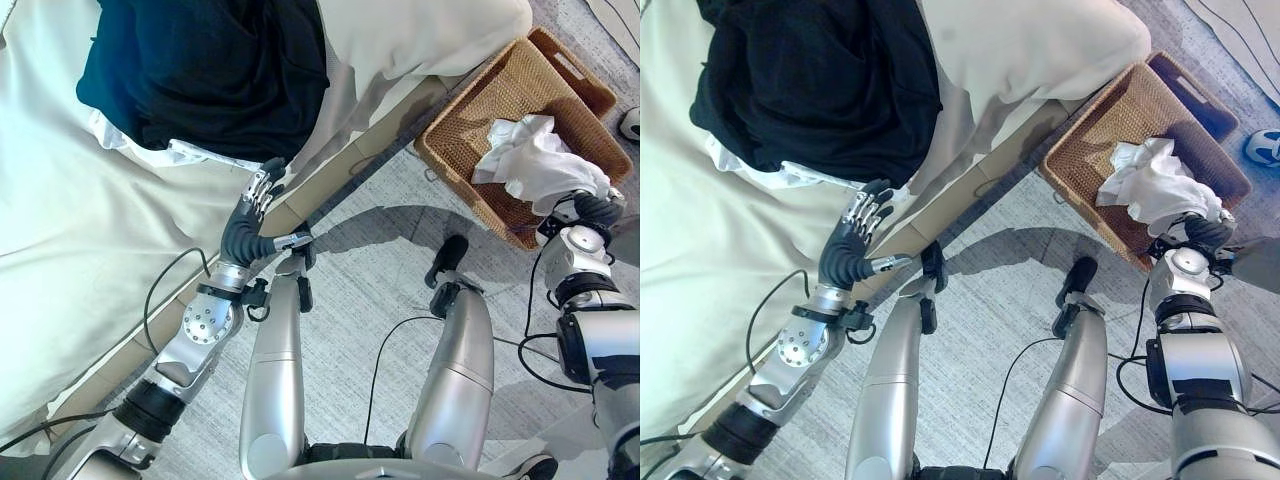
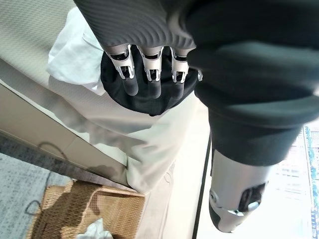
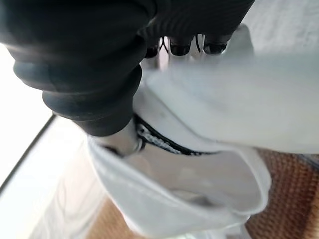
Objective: Pick up clothes into the bucket
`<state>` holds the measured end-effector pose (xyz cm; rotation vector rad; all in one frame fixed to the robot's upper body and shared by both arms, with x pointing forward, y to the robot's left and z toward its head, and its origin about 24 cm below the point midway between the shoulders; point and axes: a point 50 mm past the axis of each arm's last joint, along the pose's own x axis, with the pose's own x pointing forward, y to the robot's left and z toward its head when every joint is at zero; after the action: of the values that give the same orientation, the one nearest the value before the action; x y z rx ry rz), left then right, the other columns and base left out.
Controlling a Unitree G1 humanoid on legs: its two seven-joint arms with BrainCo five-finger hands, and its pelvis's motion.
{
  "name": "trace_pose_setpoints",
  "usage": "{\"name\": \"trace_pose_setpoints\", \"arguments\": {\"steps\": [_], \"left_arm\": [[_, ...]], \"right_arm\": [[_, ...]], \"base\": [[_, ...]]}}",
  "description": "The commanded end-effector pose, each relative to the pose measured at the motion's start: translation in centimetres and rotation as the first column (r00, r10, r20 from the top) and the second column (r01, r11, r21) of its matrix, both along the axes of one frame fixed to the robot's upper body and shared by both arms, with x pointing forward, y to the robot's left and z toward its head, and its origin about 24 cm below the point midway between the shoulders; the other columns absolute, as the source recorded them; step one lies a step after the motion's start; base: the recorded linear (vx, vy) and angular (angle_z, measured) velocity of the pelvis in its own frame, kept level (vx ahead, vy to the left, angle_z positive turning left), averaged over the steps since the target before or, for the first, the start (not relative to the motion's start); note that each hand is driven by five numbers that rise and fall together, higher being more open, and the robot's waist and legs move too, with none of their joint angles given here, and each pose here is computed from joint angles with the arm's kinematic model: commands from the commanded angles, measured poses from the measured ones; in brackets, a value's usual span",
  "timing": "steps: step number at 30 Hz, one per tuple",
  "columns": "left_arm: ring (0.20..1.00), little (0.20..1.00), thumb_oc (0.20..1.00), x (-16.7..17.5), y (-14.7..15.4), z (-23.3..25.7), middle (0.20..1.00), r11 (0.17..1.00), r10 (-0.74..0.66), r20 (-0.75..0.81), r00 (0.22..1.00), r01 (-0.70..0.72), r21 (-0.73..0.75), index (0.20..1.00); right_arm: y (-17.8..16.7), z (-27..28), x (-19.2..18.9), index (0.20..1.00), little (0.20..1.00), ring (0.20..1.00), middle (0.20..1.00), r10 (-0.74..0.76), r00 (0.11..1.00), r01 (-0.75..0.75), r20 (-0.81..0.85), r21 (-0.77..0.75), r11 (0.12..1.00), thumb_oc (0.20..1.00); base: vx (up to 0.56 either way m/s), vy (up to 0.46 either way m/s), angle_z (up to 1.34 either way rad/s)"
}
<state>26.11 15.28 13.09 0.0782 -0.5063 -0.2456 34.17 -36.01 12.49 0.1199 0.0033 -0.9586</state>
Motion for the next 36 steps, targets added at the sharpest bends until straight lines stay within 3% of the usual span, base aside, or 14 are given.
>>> {"name": "trace_pose_setpoints", "arguments": {"steps": [1, 10, 14, 18, 27, 36], "left_arm": [[1.0, 1.0, 1.0, -1.1, -0.4, 1.9, 1.0, 0.994, -0.023, 0.108, 0.994, 0.035, -0.108, 1.0], [1.0, 1.0, 1.0, -0.6, -0.1, 0.5, 1.0, 0.995, -0.024, 0.037, 0.999, 0.028, -0.091, 1.0], [1.0, 1.0, 1.0, -0.2, 0.2, -0.2, 1.0, 0.998, -0.014, 0.021, 1.0, 0.015, -0.053, 1.0], [1.0, 1.0, 1.0, 0.2, 1.2, -1.1, 1.0, 0.998, 0.058, -0.003, 0.998, -0.058, -0.04, 1.0], [1.0, 1.0, 1.0, 0.6, 4.3, -4.5, 1.0, 0.944, 0.31, -0.066, 0.948, -0.299, 0.143, 1.0], [1.0, 1.0, 1.0, -0.4, 6.5, -6.1, 1.0, 0.81, 0.451, 0.02, 0.892, -0.419, 0.41, 1.0]], "right_arm": [[-3.2, 2.2, -1.9, 1.0, 1.0, 1.0, 1.0, -0.127, 0.986, 0.128, 0.106, -0.002, 0.992, 1.0], [-3.8, 3.6, -2.2, 1.0, 1.0, 1.0, 1.0, -0.14, 0.969, 0.14, 0.206, 0.014, 0.99, 1.0], [-1.1, 1.4, -1.2, 1.0, 1.0, 1.0, 1.0, 0.065, 0.997, -0.071, -0.031, -0.291, 0.954, 1.0], [3.0, -3.3, -2.2, 1.0, 1.0, 1.0, 1.0, 0.238, 0.961, -0.275, -0.142, -0.371, 0.887, 1.0], [11.3, -10.0, -5.1, 1.0, 1.0, 1.0, 1.0, 0.485, 0.874, -0.484, -0.021, -0.109, 0.868, 1.0], [13.6, -11.7, -5.9, 1.0, 1.0, 1.0, 1.0, 0.563, 0.825, -0.565, -0.042, -0.049, 0.824, 1.0]], "base": [[0.0, 0.0, 0.0], [0.0, -0.006, 0.01], [-0.01, -0.029, 0.02], [0.07, -0.096, 0.21], [0.12, -0.023, 0.28], [0.17, 0.125, 0.16]]}}
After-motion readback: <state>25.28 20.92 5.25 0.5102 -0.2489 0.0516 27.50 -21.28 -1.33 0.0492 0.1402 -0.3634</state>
